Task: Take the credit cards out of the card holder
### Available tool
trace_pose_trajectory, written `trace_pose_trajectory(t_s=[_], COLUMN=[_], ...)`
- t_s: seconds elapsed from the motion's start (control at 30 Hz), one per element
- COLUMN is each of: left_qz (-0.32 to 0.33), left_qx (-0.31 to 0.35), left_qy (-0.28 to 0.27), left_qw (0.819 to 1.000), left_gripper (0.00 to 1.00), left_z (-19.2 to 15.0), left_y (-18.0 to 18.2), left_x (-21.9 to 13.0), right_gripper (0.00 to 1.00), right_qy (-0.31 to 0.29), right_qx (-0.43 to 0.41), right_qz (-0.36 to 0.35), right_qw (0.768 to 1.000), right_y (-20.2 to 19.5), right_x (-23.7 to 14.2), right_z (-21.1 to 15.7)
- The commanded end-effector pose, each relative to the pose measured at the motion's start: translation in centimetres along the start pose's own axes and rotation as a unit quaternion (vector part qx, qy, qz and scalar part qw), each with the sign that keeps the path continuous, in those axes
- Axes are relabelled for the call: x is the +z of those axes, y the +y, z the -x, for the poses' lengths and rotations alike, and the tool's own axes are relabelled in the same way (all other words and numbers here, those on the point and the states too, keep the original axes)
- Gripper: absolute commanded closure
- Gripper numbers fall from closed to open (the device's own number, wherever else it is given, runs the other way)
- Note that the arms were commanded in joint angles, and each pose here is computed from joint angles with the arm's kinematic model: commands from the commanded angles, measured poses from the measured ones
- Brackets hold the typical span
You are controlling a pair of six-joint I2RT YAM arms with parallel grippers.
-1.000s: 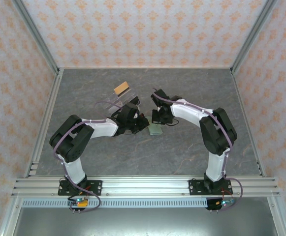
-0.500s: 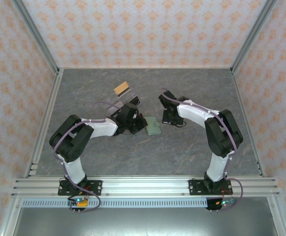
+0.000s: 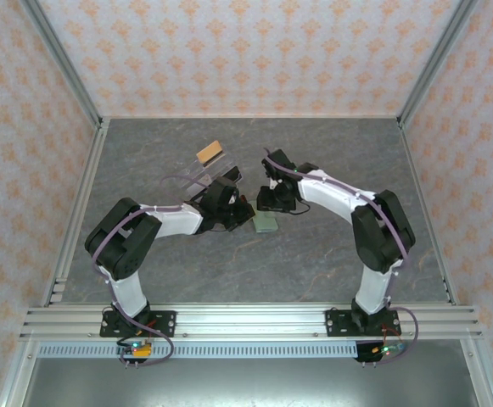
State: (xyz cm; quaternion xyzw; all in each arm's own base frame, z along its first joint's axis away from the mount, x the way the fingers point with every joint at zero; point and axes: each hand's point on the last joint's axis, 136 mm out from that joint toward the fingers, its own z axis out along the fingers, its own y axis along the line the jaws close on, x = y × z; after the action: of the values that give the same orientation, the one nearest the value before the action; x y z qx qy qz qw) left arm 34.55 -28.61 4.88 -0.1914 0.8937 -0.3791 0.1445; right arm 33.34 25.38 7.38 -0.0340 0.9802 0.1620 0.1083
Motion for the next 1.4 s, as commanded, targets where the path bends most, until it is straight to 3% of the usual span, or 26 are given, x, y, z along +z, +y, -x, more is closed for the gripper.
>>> trace_pose_trajectory(t_s=[0.0, 0.23, 0.47, 0.73, 1.23, 1.37], left_qz=[-0.019, -0.017, 0.023, 0.066, 0.055, 0.045], left_qx=[0.011, 0.012, 0.003, -0.003, -0.008, -0.005], left_qy=[-0.001, -0.001, -0.015, -0.029, -0.024, -0.02], left_qw=[1.0, 1.0, 1.0, 0.997, 0.998, 0.999], left_gripper=[1.0, 1.0, 1.0, 1.0, 1.0, 1.0], left_z=[0.3, 0.2, 0.5, 0.6, 0.5, 0.5], left_y=[-1.1, -1.0, 0.6, 2.6, 2.1, 1.7], left_x=[-0.2, -0.2, -0.6, -1.2, -0.9, -0.7], right_gripper=[0.6, 0.7, 1.0, 1.0, 1.0, 1.0], right_qy=[0.029, 0.043, 0.022, -0.012, -0.021, -0.025], right_qx=[-0.01, -0.006, 0.009, 0.06, 0.067, 0.064], right_qz=[-0.015, -0.061, -0.137, -0.213, -0.245, -0.209], right_qw=[0.999, 0.997, 0.99, 0.975, 0.967, 0.976], right_y=[-0.5, -2.2, -5.2, -9.4, -10.6, -9.4], right_x=[1.1, 2.0, 1.5, 0.0, -0.4, -0.3], right_z=[-0.8, -1.3, -1.3, -1.4, -1.4, -1.1])
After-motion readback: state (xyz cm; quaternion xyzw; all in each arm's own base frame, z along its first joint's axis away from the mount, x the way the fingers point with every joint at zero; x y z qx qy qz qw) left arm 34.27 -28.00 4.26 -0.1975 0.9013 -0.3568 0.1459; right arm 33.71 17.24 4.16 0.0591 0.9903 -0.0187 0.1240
